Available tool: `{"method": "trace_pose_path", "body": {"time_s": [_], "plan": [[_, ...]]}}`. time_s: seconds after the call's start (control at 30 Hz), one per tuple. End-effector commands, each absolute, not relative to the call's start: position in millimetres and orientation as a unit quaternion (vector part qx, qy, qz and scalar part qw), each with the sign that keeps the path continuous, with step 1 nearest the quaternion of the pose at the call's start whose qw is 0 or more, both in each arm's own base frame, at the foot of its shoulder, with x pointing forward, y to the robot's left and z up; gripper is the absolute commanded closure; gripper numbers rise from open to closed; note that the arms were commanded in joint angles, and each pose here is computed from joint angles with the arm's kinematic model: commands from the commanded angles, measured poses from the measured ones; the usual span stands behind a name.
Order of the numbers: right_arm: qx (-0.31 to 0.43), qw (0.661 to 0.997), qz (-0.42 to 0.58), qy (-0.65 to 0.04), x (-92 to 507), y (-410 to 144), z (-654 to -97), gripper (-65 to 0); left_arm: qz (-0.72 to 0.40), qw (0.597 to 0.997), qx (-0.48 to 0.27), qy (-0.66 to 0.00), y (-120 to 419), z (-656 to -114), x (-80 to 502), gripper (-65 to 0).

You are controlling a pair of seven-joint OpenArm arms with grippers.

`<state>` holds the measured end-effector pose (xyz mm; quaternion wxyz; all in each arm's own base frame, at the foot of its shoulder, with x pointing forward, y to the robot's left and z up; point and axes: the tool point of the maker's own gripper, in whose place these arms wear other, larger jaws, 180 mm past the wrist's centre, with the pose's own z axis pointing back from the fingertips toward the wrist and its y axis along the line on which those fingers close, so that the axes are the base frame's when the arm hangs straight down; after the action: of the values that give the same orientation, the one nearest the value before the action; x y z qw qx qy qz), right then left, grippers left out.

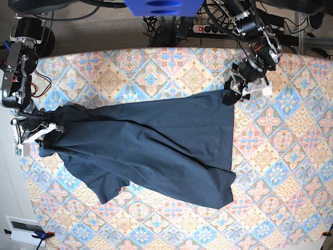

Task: Layout the t-shirt on the table in an organized manner, then fold the t-shirt properly
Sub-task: 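Grasp the shirt shoulder edge with the left gripper, adjusting position, then pull the shoulder edge with the left gripper away from the right gripper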

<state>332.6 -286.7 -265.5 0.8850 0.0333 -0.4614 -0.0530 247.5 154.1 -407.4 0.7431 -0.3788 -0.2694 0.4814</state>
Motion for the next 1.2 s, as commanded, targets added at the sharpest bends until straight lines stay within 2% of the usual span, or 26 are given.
{"method": "trace_pose_path", "body": {"time_s": [0.0,0.1,0.13,0.27,0.33,0.63,0.73,0.9,0.97,1.17], "plan": [[0.025,0.871,-0.044,-0.488,339.8,-291.0,-245.8,-0.8,0.478,0.738,-0.390,-0.272,151.7,-403.0,254.6,-31.3],[0.025,0.875,-0.044,-0.482,336.0,-291.0,-251.0,-0.8,0.483,0.734,-0.399,-0.262,147.2,-409.2,259.8,-31.0],[0.024,0.878,-0.045,-0.476,332.5,-291.4,-255.3,-0.8,0.482,0.735,-0.399,-0.261,146.6,-409.3,260.0,-29.1],[0.020,0.883,-0.047,-0.466,325.2,-293.8,-263.2,-0.8,0.473,0.737,-0.404,-0.265,144.9,-407.6,258.6,-12.1],[0.020,0.882,-0.047,-0.468,326.2,-293.8,-262.0,-0.8,0.462,0.739,-0.404,-0.277,146.6,-402.1,260.2,0.0],[0.020,0.882,-0.049,-0.467,327.0,-295.2,-262.7,-1.5,0.407,0.755,-0.337,-0.388,221.4,-338.4,274.9,0.0],[0.020,0.883,-0.049,-0.466,326.7,-294.9,-262.9,-8.6,0.413,0.749,-0.318,-0.409,253.8,-328.1,270.4,0.0],[0.024,0.885,-0.046,-0.463,325.4,-291.9,-264.4,-27.9,0.427,0.741,-0.302,-0.421,290.3,-324.3,264.0,0.0],[0.024,0.886,-0.044,-0.460,324.5,-290.3,-266.7,-32.8,0.431,0.740,-0.303,-0.419,296.2,-326.1,261.5,0.0],[0.026,0.924,-0.038,-0.381,287.3,-284.7,-302.9,-33.7,0.436,0.736,-0.318,-0.408,294.1,-330.8,261.5,0.0]]}}
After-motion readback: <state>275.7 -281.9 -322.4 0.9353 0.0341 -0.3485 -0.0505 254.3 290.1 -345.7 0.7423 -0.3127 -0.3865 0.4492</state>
